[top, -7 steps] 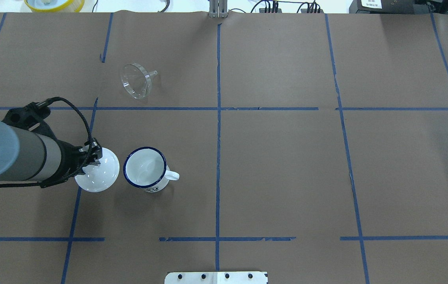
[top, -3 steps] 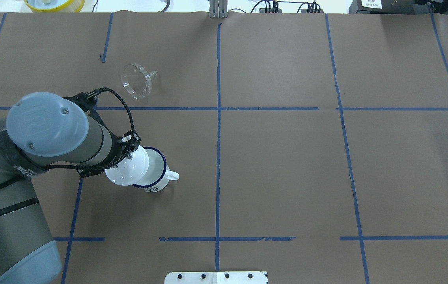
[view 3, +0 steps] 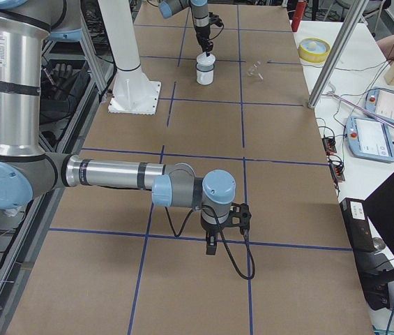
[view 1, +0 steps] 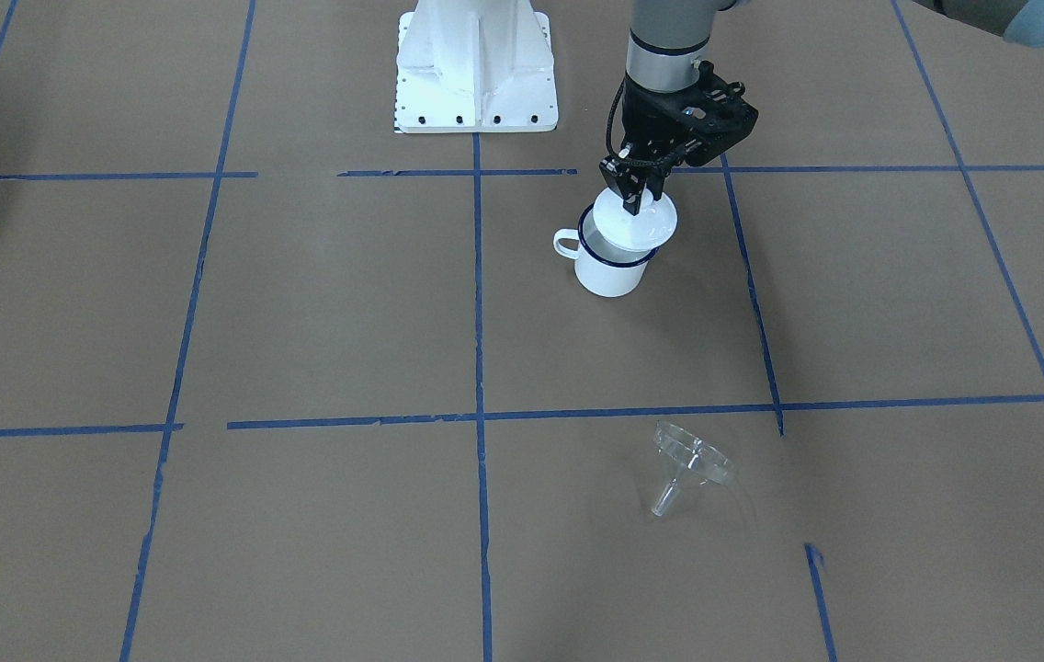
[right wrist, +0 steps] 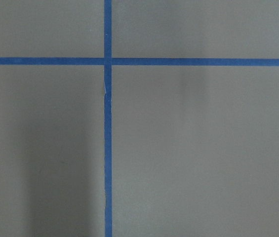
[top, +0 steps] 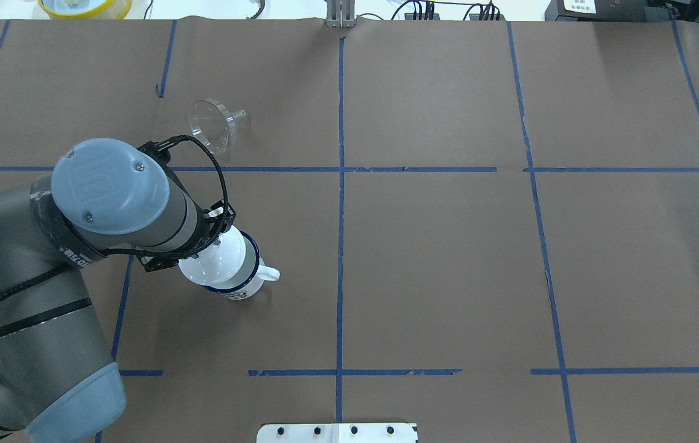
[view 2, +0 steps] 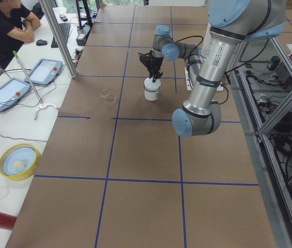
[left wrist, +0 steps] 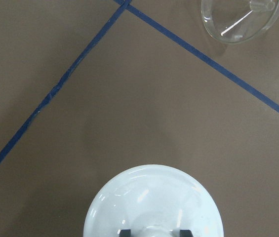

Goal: Remove funnel from cup
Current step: 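Lower the lid onto the mug opening with the left gripper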

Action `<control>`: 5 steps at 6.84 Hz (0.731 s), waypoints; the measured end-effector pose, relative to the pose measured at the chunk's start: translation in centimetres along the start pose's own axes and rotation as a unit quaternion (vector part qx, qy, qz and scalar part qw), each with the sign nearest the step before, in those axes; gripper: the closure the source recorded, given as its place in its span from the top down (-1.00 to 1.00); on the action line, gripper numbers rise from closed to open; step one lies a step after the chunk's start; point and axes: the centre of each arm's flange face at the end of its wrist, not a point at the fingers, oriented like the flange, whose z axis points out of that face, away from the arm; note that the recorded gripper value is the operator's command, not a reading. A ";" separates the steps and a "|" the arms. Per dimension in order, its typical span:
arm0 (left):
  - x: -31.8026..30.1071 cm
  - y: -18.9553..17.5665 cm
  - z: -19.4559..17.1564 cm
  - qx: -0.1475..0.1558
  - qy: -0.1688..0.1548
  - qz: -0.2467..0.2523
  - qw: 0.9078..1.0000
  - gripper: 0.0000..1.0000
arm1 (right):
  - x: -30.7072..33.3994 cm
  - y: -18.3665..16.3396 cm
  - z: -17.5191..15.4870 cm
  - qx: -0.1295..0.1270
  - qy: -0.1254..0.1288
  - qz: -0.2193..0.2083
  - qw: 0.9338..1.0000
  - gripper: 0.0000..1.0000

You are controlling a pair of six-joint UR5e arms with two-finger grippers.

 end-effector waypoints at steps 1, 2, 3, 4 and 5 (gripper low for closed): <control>0.2 0.0 0.2 0.000 -0.001 0.001 1.000 -1.00 | 0.0 0.0 0.0 0.000 0.000 0.000 1.000 1.00; 0.3 0.0 0.4 0.001 -0.003 0.002 1.000 -1.00 | 0.0 0.0 0.0 0.000 0.000 0.000 1.000 1.00; 0.4 0.1 0.7 -0.001 -0.006 0.002 1.000 -1.00 | 0.0 0.0 0.0 0.000 0.000 0.000 1.000 1.00; 0.5 0.1 0.9 -0.003 -0.008 0.002 1.000 -1.00 | 0.0 0.0 0.0 0.000 0.000 0.000 1.000 1.00; 0.5 0.2 1.0 -0.004 -0.009 0.003 1.000 -1.00 | 0.0 0.0 0.0 0.000 0.000 0.000 1.000 1.00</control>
